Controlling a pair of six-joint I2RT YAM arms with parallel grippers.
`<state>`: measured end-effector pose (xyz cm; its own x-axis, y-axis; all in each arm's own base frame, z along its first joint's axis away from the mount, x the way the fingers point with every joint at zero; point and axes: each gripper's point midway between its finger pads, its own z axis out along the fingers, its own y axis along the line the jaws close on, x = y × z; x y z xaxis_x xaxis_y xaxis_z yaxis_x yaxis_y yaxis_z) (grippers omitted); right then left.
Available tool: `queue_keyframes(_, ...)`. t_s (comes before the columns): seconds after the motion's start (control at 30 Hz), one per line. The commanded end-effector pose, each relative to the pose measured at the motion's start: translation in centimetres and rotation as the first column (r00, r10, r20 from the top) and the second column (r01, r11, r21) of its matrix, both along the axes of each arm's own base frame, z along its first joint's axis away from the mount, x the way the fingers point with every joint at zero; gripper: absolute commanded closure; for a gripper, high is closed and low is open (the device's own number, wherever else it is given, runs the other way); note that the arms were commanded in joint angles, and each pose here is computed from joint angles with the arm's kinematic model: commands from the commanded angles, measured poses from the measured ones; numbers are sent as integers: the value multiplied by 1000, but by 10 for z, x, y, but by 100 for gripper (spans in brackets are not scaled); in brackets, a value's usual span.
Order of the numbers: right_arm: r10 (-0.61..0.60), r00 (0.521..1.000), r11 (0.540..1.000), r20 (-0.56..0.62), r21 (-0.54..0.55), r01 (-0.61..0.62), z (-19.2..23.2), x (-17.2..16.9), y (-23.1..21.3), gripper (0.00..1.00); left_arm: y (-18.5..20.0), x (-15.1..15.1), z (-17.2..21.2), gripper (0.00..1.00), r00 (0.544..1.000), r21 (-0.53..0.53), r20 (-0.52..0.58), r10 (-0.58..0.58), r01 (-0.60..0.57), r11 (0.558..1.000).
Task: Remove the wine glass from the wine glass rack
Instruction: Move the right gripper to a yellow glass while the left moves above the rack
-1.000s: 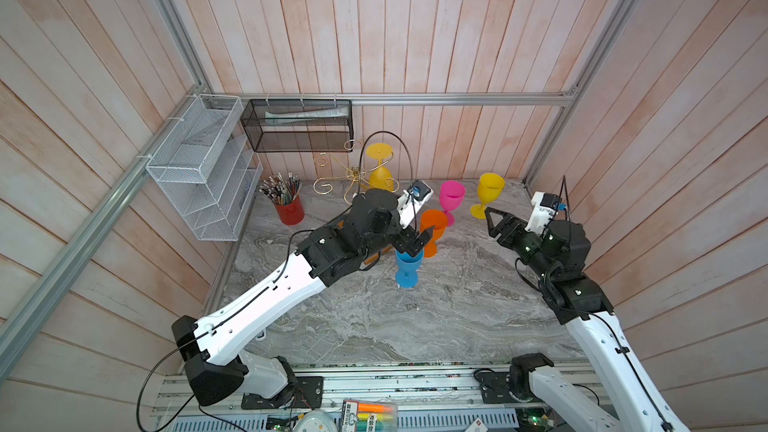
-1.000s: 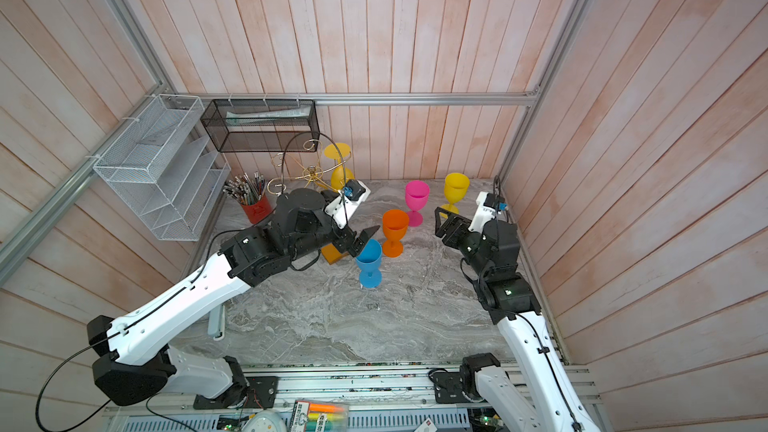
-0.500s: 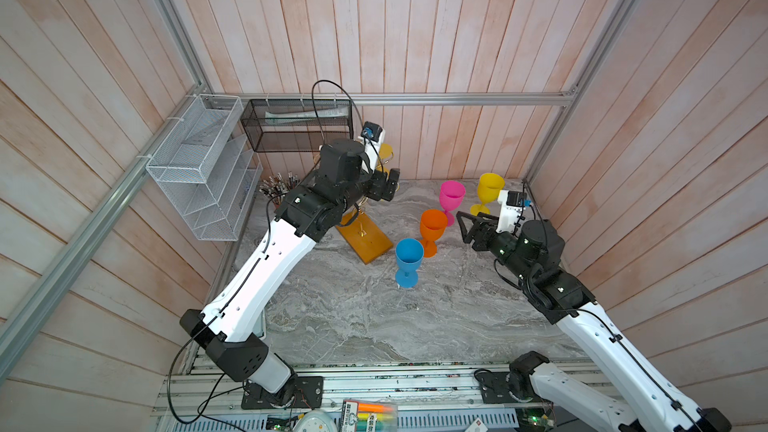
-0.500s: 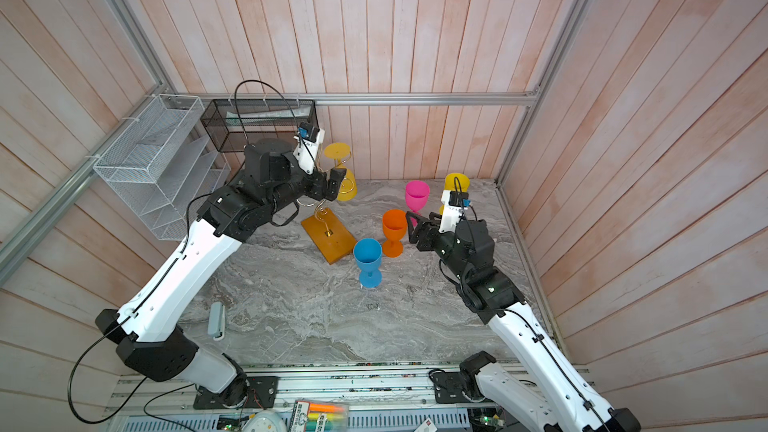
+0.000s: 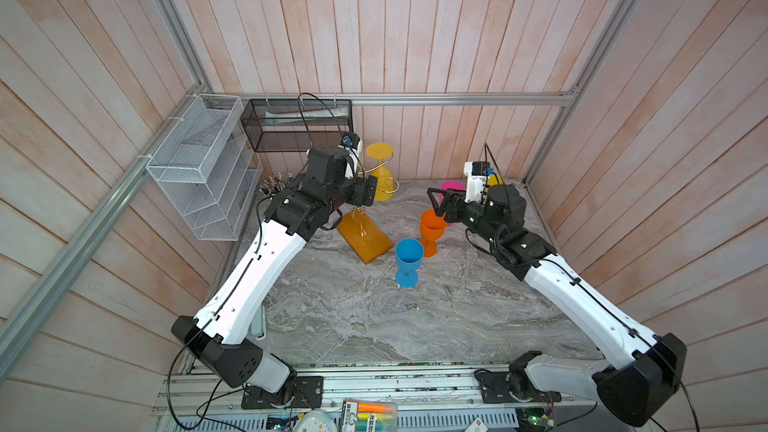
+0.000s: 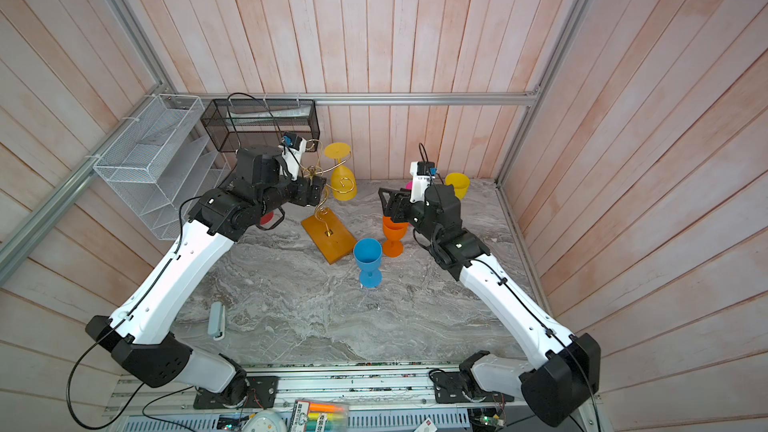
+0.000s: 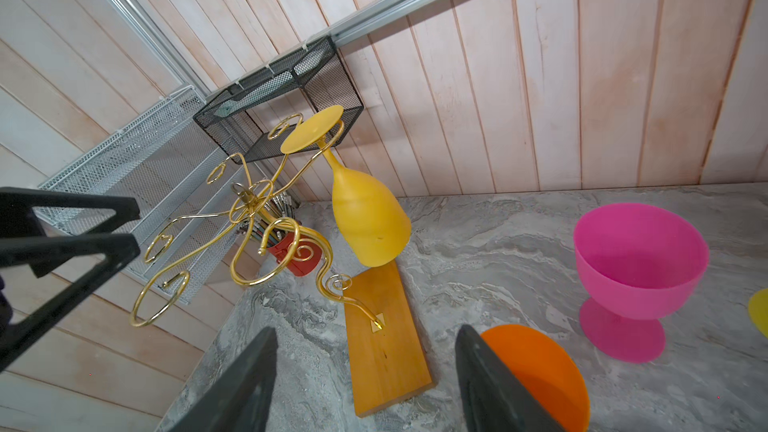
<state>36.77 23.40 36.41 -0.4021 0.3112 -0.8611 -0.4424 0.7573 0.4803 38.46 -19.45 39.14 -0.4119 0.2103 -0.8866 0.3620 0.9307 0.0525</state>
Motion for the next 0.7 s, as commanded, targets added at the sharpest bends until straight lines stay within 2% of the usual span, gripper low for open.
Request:
queue_keyframes(0.0, 51, 998, 997, 30, 56, -52, 24, 3, 14, 32, 15, -14, -4, 6, 1000, 48, -2, 10, -10, 999)
queue_keyframes(0.3, 55, 997, 996, 45, 61, -58, 29, 9, 20, 33, 24, -22, -41, 6, 998, 120, -60, 17, -9, 993)
queue_keyframes(0.53, 49, 998, 998, 49, 47, -52, 29, 5, 20, 33, 13, -12, -36, 6, 999, 72, -36, -7, 9, 997)
queue_keyframes(0.67, 43, 998, 998, 49, 41, -46, 28, 3, 18, 33, 13, -4, -40, 6, 999, 102, -38, 11, -7, 995)
